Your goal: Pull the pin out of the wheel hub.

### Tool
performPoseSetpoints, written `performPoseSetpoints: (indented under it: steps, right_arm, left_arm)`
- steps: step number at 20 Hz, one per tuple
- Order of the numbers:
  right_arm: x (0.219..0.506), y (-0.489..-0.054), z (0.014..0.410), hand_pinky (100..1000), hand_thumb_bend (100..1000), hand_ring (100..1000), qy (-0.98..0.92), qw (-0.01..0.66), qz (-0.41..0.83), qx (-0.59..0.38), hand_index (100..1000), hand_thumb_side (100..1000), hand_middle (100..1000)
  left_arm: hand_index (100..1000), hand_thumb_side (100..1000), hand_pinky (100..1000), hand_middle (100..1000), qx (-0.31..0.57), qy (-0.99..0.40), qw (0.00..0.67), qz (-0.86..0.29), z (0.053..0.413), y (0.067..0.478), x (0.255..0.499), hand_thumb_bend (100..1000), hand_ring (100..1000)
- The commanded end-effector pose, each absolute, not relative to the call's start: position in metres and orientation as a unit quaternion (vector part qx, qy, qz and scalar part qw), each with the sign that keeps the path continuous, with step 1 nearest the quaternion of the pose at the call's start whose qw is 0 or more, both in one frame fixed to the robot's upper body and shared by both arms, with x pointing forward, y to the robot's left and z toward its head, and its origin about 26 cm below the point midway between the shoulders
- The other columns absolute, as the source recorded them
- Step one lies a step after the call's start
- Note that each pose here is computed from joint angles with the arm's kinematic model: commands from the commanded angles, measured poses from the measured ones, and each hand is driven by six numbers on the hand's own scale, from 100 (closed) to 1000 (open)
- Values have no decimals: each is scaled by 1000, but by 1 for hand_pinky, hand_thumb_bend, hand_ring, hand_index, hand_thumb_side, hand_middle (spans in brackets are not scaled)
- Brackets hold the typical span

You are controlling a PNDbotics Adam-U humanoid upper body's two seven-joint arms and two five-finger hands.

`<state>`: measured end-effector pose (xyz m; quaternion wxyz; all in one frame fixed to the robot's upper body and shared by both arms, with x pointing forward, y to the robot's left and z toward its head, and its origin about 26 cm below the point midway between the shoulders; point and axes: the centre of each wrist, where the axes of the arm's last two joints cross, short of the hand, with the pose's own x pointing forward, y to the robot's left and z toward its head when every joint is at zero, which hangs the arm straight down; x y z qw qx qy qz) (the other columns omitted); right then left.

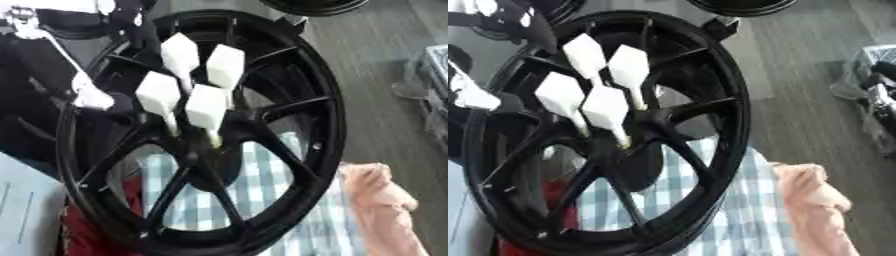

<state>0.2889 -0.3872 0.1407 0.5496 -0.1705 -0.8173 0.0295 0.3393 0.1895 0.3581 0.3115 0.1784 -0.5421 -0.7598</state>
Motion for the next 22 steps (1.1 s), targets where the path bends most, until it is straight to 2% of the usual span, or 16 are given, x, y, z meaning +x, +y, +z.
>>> performPoseSetpoints:
  steps: [1, 6, 7, 10, 11, 22]
  right_arm:
    - [289, -388, 152, 732, 100, 809, -824, 536, 40, -178, 860, 488, 868]
    - [289, -388, 152, 732, 100, 809, -824, 536, 39, -178, 860, 488, 868]
    - [289, -388, 152, 732, 100, 810, -824, 536, 39, -178, 860, 489, 868]
    - [289, -388, 152, 732, 100, 810, -824, 536, 38, -179, 860, 489, 868]
    - [289, -388, 152, 732, 100, 810, -824, 536, 38, -179, 860, 489, 868]
    - [289, -387, 153, 732, 100, 810, -824, 536, 36, -181, 861, 486, 868]
  left_arm:
    - [814, 199, 744, 774, 190, -541, 308, -759, 365, 191, 342, 434, 771]
    - [814, 199, 744, 774, 190, -540, 308, -760, 364, 191, 345, 434, 771]
    - [781, 186, 713, 701, 187, -539, 308, -761, 362, 191, 346, 421, 719]
    - [781, 186, 713, 701, 175, -534, 312, -766, 356, 190, 349, 421, 719]
    - [775, 208, 705, 664, 173, -533, 313, -767, 355, 190, 350, 416, 692]
    - [784, 269, 688, 662, 155, -531, 327, -766, 347, 187, 357, 388, 683]
